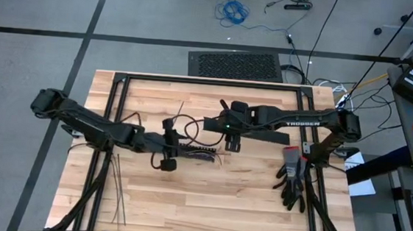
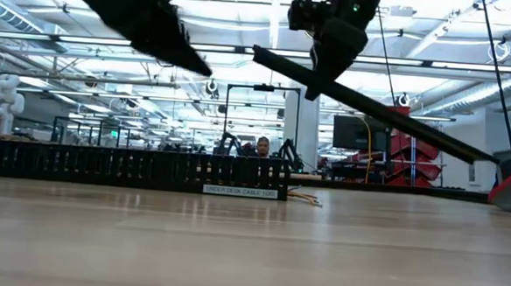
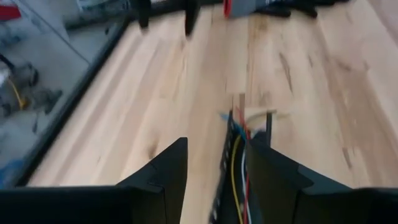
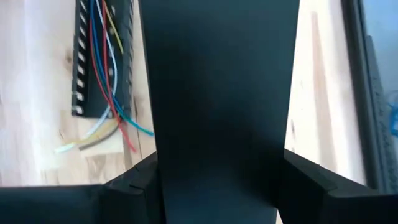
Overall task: Ziptie cables
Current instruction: Close the black cable duct
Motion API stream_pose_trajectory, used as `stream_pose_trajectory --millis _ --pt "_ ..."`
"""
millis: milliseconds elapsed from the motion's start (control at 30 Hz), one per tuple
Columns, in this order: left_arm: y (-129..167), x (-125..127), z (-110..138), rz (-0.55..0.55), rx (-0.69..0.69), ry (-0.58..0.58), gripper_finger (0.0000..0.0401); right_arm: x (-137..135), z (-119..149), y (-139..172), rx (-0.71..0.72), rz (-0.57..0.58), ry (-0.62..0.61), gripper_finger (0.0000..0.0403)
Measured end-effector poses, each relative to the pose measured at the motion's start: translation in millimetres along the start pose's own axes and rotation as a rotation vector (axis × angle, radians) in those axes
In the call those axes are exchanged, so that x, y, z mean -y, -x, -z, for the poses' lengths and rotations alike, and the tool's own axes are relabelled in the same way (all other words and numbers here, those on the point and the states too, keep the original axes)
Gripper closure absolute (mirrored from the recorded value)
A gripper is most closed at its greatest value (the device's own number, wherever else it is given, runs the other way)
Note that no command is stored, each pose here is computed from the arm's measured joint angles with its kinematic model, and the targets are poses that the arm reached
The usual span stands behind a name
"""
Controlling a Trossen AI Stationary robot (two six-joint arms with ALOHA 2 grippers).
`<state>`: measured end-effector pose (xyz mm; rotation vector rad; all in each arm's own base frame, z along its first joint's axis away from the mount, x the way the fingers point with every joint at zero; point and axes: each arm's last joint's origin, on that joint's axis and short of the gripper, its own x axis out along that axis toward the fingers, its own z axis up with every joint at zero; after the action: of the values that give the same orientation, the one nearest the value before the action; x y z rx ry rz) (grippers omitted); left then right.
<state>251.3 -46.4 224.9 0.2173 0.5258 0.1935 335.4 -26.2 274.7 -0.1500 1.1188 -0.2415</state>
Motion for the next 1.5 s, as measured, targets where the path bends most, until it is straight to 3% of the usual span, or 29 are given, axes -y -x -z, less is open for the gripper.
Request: stream_pose_trajectory --millis 267,500,733,933,1200,1300,1500 --pt "-11.2 6.9 21.9 0.009 -0.183 0.039 0.0241 4.0 13.2 -9.3 -0.18 0.062 0.003 0.0193" --pt "-15.8 9.5 25.9 0.016 -0.209 0.039 0.0241 -2.4 16.9 -31.5 -0.282 0.058 0.01 0.0194" --pt "-15.3 12.2 29.0 0.103 -0.237 0.091 0.0241 -12.4 20.9 -63.2 -0.388 0.004 0.031 0.0194" --pt "-16.4 16.1 42.4 0.164 -0.273 0.066 0.0236 -26.4 24.9 -78.5 -0.451 -0.027 0.066 0.0194" --pt "-36.8 27.7 46.0 0.246 -0.204 -0.068 0.0158 -35.2 24.4 -75.9 -0.443 -0.031 0.08 0.0194" --pt "-45.0 25.4 48.8 0.217 -0.216 -0.12 0.0123 -35.2 24.4 -75.8 -0.443 -0.031 0.076 0.0194" --pt "-56.7 4.0 49.0 0.118 -0.218 -0.077 0.0086 -34.7 26.9 -74.3 -0.471 -0.034 0.081 0.0194"
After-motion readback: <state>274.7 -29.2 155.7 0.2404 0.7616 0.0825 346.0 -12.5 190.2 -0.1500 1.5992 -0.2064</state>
